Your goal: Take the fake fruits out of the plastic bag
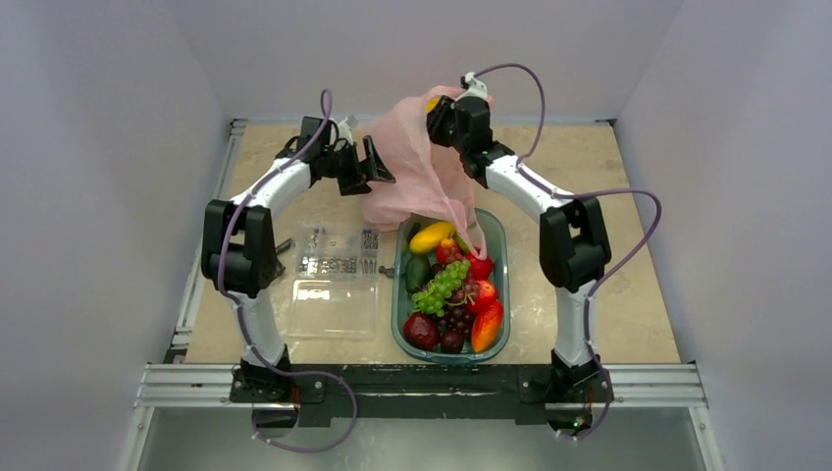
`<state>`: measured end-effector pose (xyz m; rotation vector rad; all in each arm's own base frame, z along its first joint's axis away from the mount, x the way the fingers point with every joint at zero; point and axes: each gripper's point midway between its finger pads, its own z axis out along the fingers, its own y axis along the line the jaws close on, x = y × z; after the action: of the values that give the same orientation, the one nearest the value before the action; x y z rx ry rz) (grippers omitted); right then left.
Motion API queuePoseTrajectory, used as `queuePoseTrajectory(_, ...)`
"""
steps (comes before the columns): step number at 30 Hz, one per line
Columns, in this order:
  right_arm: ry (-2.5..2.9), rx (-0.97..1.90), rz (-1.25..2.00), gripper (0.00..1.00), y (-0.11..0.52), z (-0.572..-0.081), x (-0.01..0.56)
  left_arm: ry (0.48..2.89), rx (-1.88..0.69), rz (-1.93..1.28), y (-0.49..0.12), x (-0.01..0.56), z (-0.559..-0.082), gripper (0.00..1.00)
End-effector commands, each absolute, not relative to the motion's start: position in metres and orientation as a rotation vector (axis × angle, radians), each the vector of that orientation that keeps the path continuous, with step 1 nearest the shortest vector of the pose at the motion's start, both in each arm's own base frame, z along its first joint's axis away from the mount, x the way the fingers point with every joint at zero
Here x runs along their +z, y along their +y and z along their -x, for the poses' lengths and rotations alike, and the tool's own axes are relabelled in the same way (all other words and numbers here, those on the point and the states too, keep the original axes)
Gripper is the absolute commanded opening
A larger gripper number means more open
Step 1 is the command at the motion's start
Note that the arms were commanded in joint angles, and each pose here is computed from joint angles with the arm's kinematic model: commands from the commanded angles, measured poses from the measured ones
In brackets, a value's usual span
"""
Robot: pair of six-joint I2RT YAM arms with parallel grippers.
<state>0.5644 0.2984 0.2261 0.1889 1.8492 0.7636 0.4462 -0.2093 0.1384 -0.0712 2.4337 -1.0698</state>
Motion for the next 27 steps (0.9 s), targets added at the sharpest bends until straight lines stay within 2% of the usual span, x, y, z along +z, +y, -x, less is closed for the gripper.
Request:
queuePoseTrajectory(1, 1.820, 0.571, -0.214, 0.00, 0.261, -0.557, 0.236, 2.359, -1.035, 0.029, -0.192, 0.156, -0.463, 0.88)
queuePoseTrajectory(6, 1.831, 0.550, -0.201, 0.00, 0.250, -0.556, 0.232, 2.320, -1.100, -0.060, -0.201, 0.172, -0.471, 0.88)
queuePoseTrajectory(13, 1.797, 0.595, -0.244, 0.00, 0.226, -0.553, 0.242, 2.312, -1.007, -0.082, -0.193, 0.178, -0.484, 0.88)
queuePoseTrajectory(21, 1.717, 0.570, -0.201, 0.00, 0.195, -0.569, 0.306, 2.284, -0.960, -0.031, -0.191, 0.198, -0.516, 0.87)
queuePoseTrajectory(27, 1.735, 0.419, -0.136, 0.00, 0.169, -0.563, 0.353, 2.212, -0.916, -0.019, -0.182, 0.249, -0.493, 0.87)
